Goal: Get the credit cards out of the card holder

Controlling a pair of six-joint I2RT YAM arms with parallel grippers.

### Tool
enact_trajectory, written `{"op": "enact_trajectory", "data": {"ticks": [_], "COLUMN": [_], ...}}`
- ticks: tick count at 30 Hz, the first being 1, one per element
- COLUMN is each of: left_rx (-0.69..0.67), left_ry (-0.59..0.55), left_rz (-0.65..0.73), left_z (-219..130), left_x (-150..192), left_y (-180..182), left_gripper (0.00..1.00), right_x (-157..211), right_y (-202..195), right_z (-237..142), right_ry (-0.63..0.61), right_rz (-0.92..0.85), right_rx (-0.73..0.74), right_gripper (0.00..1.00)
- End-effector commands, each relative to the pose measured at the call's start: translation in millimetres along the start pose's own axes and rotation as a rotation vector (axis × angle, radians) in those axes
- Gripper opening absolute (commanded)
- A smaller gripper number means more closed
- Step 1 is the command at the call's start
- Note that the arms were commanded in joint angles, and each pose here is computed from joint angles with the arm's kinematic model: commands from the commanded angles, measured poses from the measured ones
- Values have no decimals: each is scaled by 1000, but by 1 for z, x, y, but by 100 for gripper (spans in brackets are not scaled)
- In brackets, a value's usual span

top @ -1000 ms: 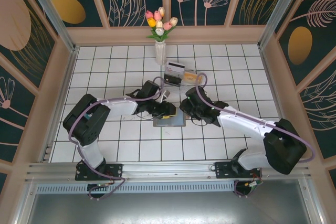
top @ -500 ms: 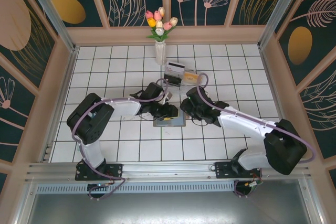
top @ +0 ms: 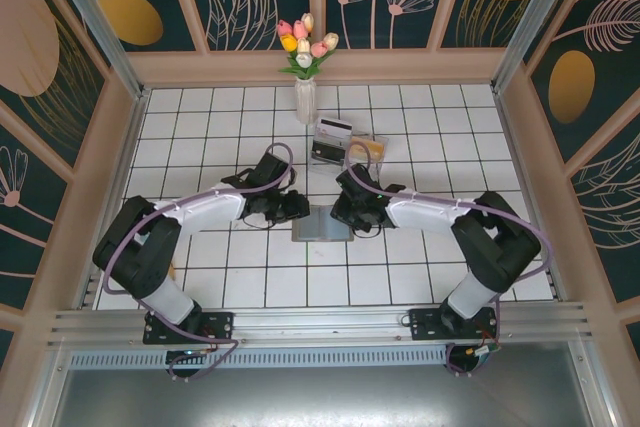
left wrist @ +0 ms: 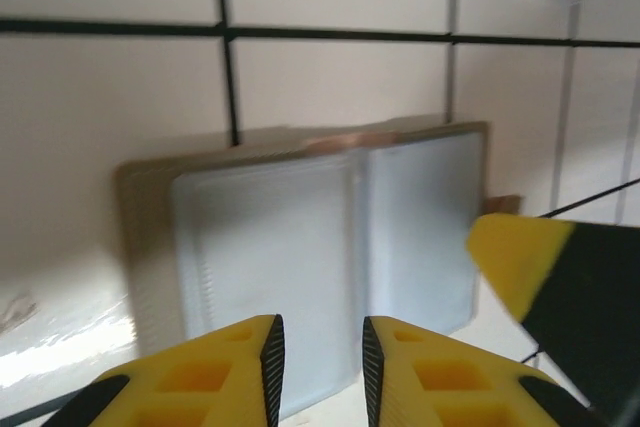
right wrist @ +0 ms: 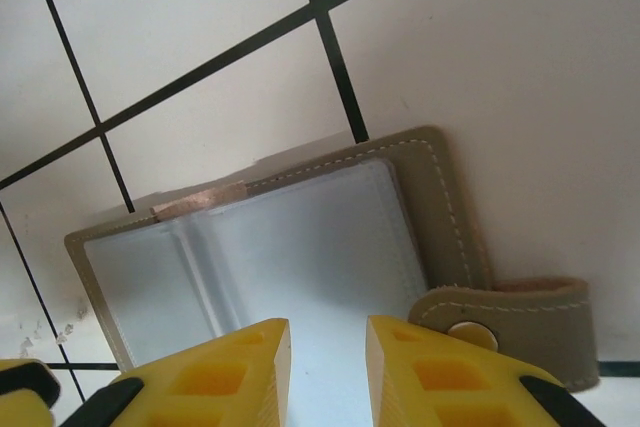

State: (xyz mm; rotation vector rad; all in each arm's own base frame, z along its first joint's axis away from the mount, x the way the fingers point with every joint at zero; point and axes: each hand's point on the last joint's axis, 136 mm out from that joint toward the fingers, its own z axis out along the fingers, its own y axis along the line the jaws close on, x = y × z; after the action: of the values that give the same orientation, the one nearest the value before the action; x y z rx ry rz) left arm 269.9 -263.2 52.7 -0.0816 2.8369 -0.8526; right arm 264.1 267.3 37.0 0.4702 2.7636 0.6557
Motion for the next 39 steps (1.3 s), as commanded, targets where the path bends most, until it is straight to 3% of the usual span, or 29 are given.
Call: {"op": "enact_trajectory", "data": {"ticks": [1, 10, 23, 39], "left_rx": [-26, -45, -142, 33], "left_ry": [65, 120, 128, 140], "left_rz": [-48, -48, -46, 27], "left_z": [9, 20, 25, 26], "left_x": [13, 26, 28, 20], "left_y": [12, 16, 31, -16], "left_gripper": [28, 31, 34, 32], "right_x": [4, 11, 14, 16], "right_y": [1, -19, -26, -23], "right_z": [4, 14, 19, 19], "right_ry": [32, 56, 65, 72], "right_rz": [-29, -33, -47, -45], "right_rx": [21, 124, 151, 128], "right_gripper": [28, 29, 29, 29]}}
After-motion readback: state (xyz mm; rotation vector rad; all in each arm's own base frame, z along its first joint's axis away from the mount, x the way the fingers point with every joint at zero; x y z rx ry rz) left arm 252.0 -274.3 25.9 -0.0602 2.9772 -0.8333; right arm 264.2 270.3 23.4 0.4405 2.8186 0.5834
